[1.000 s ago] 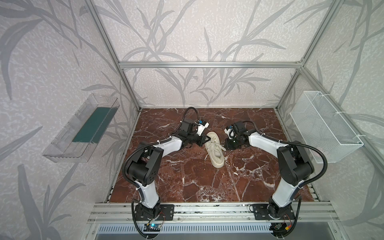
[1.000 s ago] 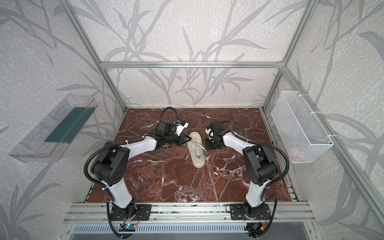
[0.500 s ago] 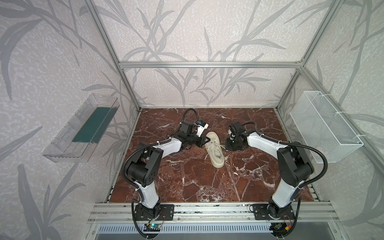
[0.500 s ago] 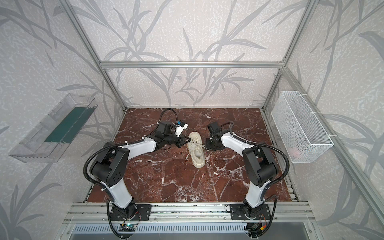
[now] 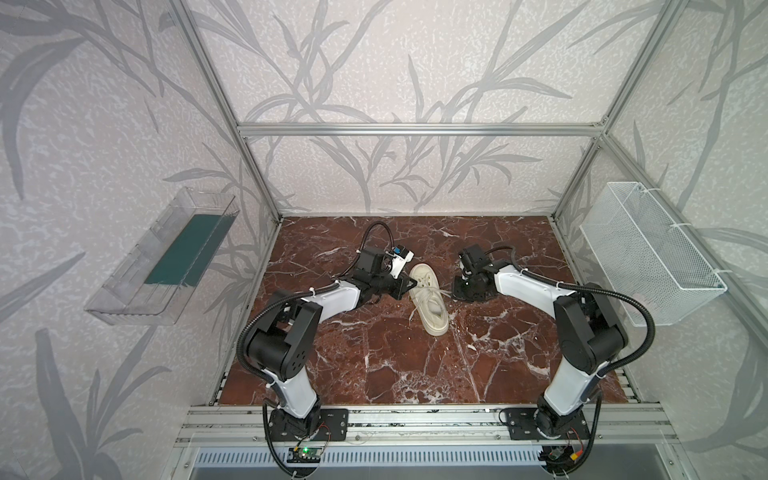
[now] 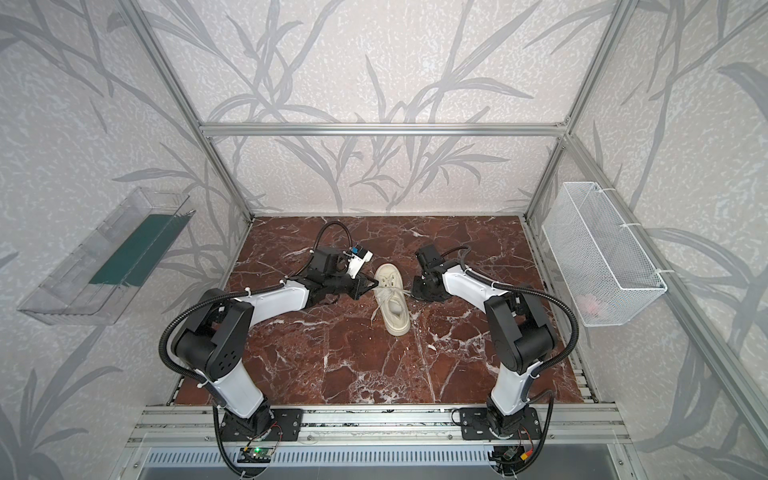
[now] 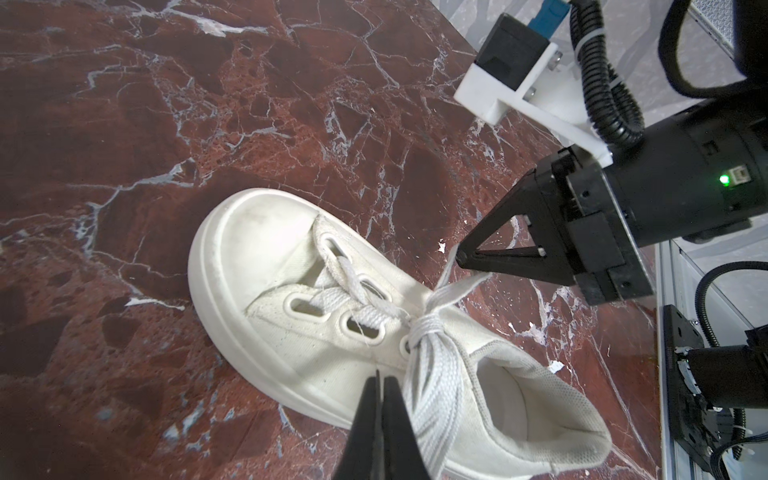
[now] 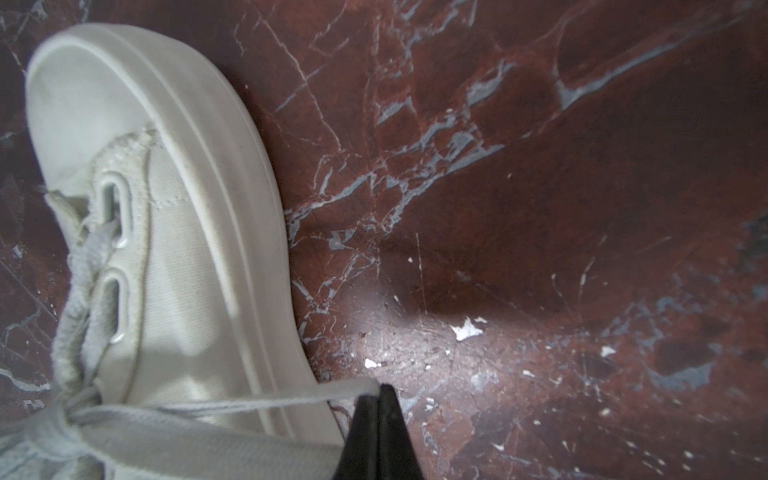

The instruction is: Tie the shoes

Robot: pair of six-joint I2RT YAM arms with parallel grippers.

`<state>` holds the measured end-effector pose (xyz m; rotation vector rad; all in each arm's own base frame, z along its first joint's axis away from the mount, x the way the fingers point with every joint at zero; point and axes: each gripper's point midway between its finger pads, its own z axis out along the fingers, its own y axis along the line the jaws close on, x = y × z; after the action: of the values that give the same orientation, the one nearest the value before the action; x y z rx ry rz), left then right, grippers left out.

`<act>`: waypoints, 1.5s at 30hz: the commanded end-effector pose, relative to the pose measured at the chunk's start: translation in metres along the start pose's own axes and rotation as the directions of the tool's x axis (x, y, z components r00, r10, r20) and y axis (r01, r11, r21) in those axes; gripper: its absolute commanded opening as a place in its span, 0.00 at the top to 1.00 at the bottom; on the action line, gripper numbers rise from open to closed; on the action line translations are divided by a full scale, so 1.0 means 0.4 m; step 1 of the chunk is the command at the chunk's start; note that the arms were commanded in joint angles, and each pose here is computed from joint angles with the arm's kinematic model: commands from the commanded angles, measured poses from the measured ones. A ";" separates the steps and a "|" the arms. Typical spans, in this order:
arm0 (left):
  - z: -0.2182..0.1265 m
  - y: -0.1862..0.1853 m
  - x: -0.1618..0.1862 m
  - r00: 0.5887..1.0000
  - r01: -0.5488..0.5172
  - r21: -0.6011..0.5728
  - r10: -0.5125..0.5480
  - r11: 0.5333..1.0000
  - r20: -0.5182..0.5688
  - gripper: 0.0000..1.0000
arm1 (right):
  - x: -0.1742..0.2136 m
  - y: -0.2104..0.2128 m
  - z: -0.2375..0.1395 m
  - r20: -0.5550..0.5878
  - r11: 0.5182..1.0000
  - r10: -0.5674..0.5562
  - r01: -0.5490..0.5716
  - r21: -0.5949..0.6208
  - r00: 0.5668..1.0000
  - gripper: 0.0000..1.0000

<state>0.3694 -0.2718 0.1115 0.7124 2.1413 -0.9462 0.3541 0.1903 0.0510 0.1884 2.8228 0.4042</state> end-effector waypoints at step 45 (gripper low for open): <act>-0.026 0.089 0.047 0.996 0.092 -0.070 -0.093 0.993 -0.012 1.00 | 0.009 -0.156 -0.025 0.013 0.987 0.058 -0.059 0.151 0.998 1.00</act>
<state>0.3711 -0.2608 0.0983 0.6583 2.1711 -0.9619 0.3536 0.1758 0.0539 0.2239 2.7934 0.4240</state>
